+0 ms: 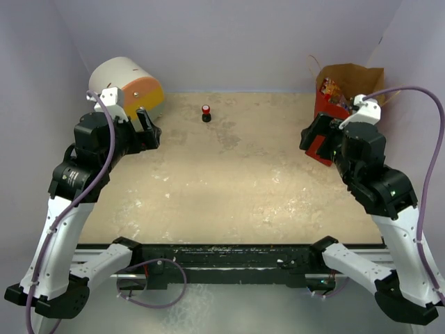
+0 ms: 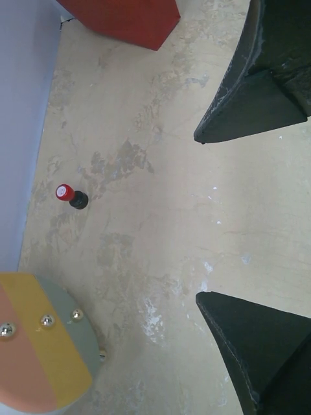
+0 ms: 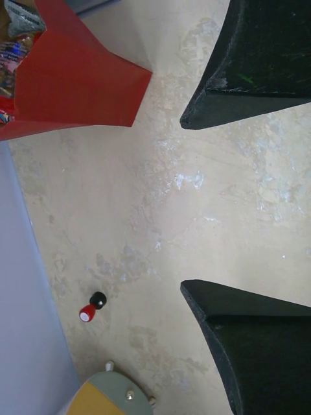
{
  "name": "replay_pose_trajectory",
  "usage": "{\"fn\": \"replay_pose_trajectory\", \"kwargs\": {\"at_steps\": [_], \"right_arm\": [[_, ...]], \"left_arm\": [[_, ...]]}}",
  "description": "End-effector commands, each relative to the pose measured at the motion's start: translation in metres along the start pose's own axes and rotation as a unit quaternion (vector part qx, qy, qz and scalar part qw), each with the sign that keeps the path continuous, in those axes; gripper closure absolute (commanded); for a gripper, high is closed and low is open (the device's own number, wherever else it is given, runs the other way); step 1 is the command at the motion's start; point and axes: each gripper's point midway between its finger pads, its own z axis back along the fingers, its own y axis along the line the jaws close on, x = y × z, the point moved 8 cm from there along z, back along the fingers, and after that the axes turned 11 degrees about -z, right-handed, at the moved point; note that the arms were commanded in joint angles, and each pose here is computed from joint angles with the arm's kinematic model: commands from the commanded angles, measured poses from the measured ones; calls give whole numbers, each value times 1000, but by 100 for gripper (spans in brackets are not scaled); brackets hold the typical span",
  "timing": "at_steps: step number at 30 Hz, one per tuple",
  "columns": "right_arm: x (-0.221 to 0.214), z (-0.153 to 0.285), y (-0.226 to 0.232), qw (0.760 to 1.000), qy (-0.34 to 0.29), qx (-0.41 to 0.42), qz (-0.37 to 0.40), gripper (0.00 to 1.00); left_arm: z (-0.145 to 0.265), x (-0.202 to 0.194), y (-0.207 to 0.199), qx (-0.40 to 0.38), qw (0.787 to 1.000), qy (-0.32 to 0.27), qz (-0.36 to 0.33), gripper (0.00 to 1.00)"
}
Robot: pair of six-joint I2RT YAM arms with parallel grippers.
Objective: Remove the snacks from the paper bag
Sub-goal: Move the paper bag to the center of the board.
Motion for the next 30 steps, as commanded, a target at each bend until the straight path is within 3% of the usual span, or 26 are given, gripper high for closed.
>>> {"fn": "replay_pose_trajectory", "kwargs": {"at_steps": [1,19,30], "right_arm": [[24,8,8,999,-18,-13,-28,0],[47,1,25,1000,-2,-29,-5,0],[76,-30,42,997,-47,-60,14,0]], "left_arm": [[-4,15,-1,-11,999,-42,-11,1],[-7,23,-5,-40,997,-64,-16,1],[-4,21,-11,-70,997,-32,-24,1]]}}
